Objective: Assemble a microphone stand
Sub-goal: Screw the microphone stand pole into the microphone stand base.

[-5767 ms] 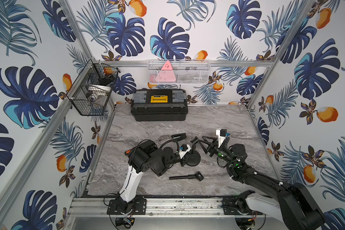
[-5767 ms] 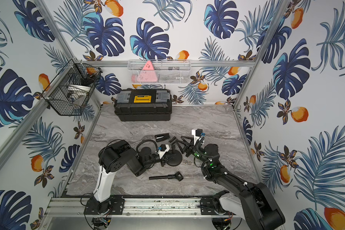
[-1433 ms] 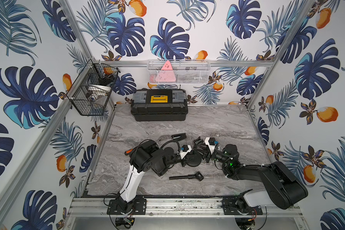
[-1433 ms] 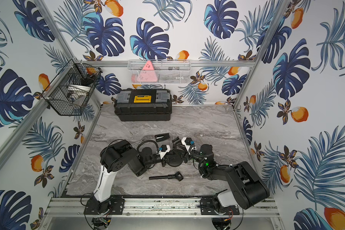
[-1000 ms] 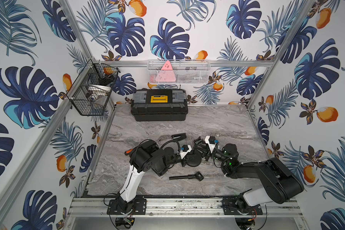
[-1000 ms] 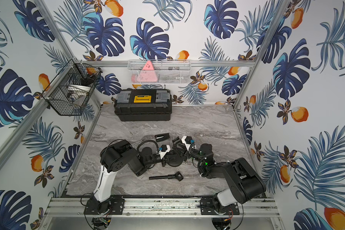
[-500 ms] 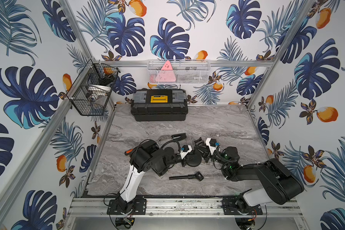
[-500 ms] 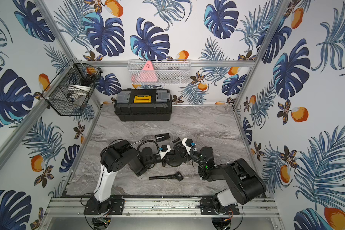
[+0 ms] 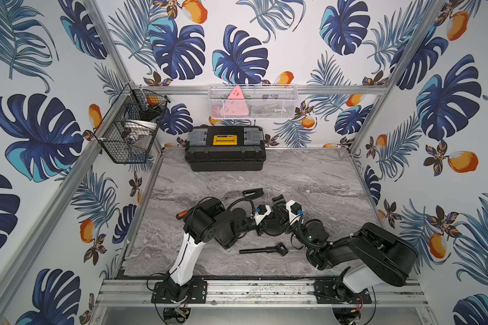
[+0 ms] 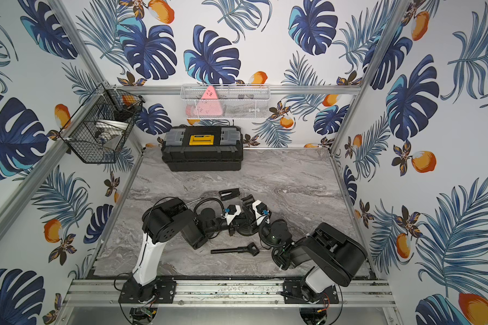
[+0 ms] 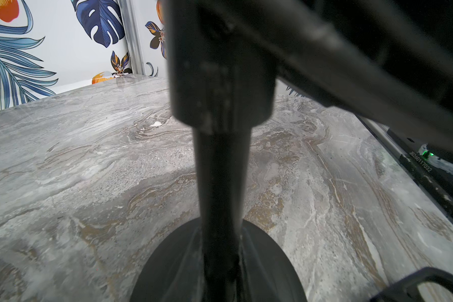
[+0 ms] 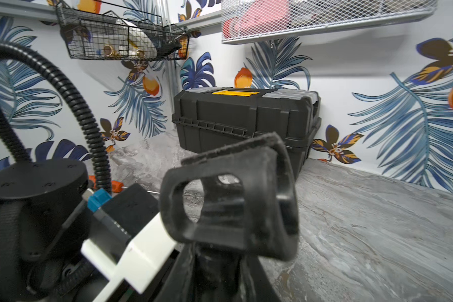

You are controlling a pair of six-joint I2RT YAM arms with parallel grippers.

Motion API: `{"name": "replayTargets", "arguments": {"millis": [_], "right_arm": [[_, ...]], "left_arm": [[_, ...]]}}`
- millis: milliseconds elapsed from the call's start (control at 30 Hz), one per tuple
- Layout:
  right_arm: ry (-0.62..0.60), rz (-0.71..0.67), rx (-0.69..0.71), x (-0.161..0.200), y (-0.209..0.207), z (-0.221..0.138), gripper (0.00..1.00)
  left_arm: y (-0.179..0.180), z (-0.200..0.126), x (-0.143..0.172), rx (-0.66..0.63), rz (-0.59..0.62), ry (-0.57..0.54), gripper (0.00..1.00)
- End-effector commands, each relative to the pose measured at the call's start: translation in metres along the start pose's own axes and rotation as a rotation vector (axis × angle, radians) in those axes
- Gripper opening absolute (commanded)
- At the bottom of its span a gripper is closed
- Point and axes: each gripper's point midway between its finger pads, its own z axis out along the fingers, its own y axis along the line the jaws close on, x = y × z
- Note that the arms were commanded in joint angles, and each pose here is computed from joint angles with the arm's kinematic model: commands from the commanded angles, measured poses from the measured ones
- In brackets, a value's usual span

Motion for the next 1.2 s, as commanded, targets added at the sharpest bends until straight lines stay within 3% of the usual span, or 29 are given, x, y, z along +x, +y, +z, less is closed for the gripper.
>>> {"name": "replayTargets", "arguments": {"millis": [0,200,400,667,867,900,1000,1067,1167], "right_arm": [[0.141,0.078,0.142,0.043,-0.015,-0.006,0.0],[0.167,0.05,0.226,0.05,-0.008,-0.004,0.0],[0.201,0.038,0.283,0.053,-0.008,-0.004,0.0],[0.202,0.021,0.267,0.048,0.0,-0.003,0.0],[0.202,0.019,0.213,0.043,0.009,-0.001,0.0],[0.203,0.025,0.194,0.042,0.012,-0.001,0.03],[0.216,0.005,0.09,0.039,0.026,-0.001,0.6],[0.258,0.005,0.033,0.038,0.03,-0.001,0.71],[0.327,0.017,-0.039,0.038,0.032,-0.005,0.74]], "left_arm": [[0.008,-0.005,0.03,-0.05,-0.063,0.104,0.25],[0.008,-0.005,0.028,-0.047,-0.068,0.085,0.37],[0.007,-0.006,0.02,-0.044,-0.072,0.06,0.38],[0.002,-0.008,0.004,-0.025,-0.074,0.025,0.29],[-0.004,-0.006,0.001,-0.01,-0.072,0.023,0.15],[-0.004,-0.006,0.0,-0.008,-0.072,0.019,0.13],[-0.002,-0.005,0.0,-0.02,-0.075,0.021,0.11],[-0.001,-0.004,0.003,-0.023,-0.074,0.029,0.11],[0.0,-0.004,0.005,-0.027,-0.074,0.03,0.11]]}}
